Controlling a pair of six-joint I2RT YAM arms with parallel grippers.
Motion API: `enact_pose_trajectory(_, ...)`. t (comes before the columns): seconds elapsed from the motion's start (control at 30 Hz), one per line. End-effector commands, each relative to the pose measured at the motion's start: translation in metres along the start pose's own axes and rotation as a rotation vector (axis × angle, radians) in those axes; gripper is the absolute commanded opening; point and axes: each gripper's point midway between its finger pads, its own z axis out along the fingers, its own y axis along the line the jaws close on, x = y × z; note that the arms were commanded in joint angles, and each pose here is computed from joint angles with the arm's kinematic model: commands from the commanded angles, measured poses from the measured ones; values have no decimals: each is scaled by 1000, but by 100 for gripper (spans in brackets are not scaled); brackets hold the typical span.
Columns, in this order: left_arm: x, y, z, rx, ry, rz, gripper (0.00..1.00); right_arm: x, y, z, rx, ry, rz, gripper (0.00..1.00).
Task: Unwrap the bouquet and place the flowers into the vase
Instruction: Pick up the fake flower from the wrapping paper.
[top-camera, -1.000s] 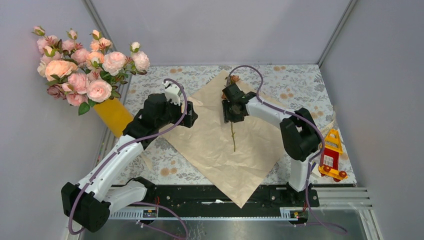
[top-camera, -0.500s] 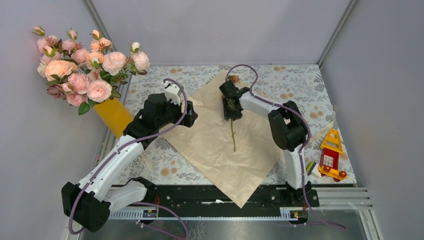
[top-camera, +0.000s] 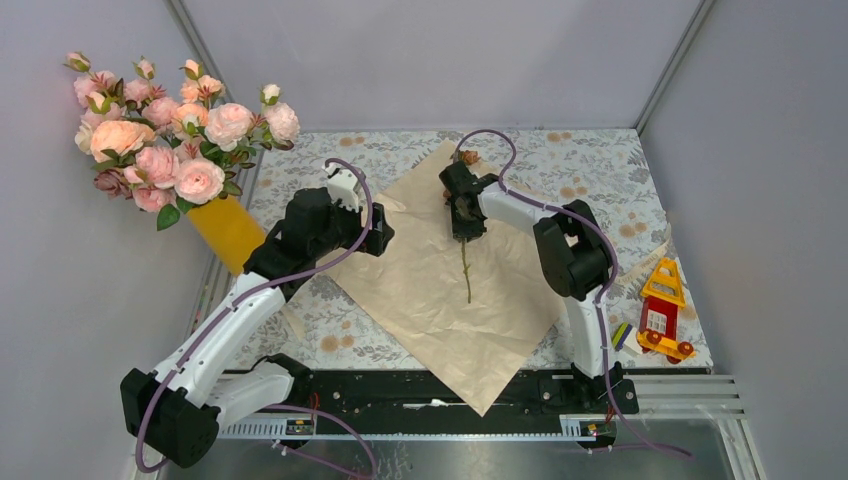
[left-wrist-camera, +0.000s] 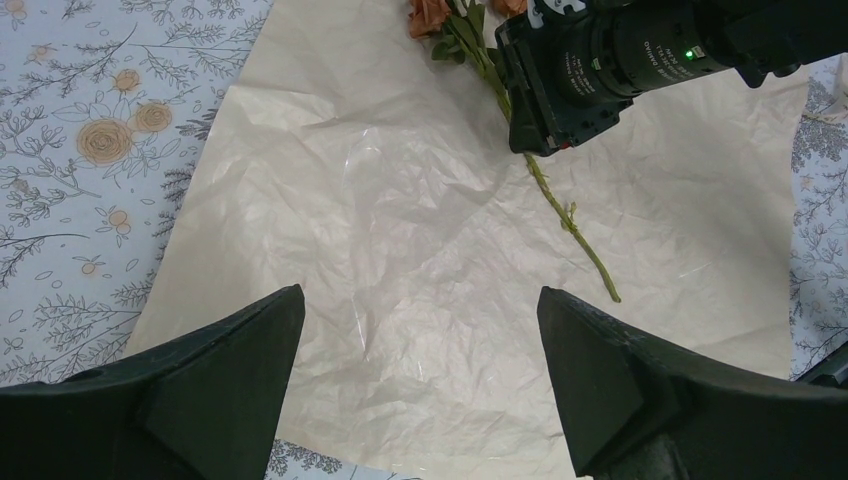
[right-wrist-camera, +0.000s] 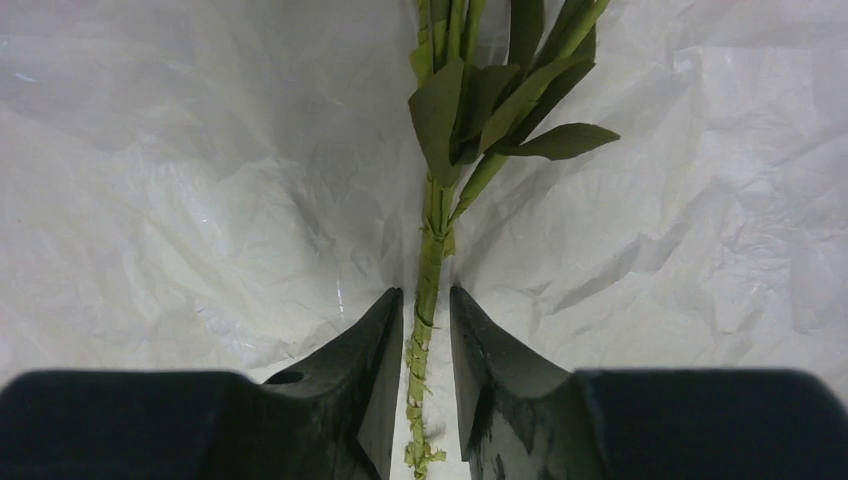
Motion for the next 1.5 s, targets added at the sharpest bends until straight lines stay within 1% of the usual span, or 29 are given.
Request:
enact_pose_trajectory(0.0, -18, -3, -8, 3, -70, 12, 95, -6, -8, 6, 57, -10, 4, 29)
enact_pose_trajectory(0.2, -19, -3, -9, 3, -77, 9, 95, -4, -10, 9, 85, -7, -12, 23)
enact_pose_trajectory(0.33, -20, -4, -10, 6, -80, 6, 95, -2, -12, 9, 120, -4, -26, 20)
enact_pose_trajectory(0.4, -20, -4, -12, 9, -83, 4, 95, 0, -12, 9, 123, -1, -26, 17)
enact_pose_trajectory(0.43, -20, -5, -12, 10, -85, 3, 95, 1, -12, 9, 124, 2, -24, 12)
enact_pose_trajectory(0.47, -20, -5, -12, 10, -86, 3, 95, 2, -12, 9, 122, 2, -21, 4)
enact_pose_trajectory(0.5, -21, -5, -12, 10, -88, 0, 95, 2, -12, 8, 121, 3, -16, 0)
enact_pose_trajectory(0.63, -21, -8, -13, 25, -98, -12, 95, -1, -5, 1, 77, -18, 8, 0)
enact_pose_trajectory(0.73, -22, -11, -12, 40, -107, -25, 95, -11, 3, -15, 20, -78, 35, 0)
enact_pose_trajectory(0.93, -32, -21, -13, 92, -148, -63, 95, -34, 17, -65, -148, -267, 81, 0)
enact_pose_trajectory(1.07, -43, -34, -15, 154, -185, -130, 95, -46, 20, -108, -258, -412, 96, 0)
enact_pose_trajectory(1.17, -53, -50, -17, 240, -231, -209, 95, -48, 22, -135, -322, -486, 92, 0)
enact_pose_trajectory(1.3, -73, -74, -23, 387, -297, -317, 95, -44, 30, -177, -471, -580, 71, 0)
enact_pose_trajectory(1.33, -79, -82, -26, 438, -311, -340, 95, -46, 35, -194, -527, -622, 60, 0)
enact_pose_trajectory(1.47, -103, -108, -39, 613, -369, -409, 95, -28, 57, -255, -778, -685, -51, 0)
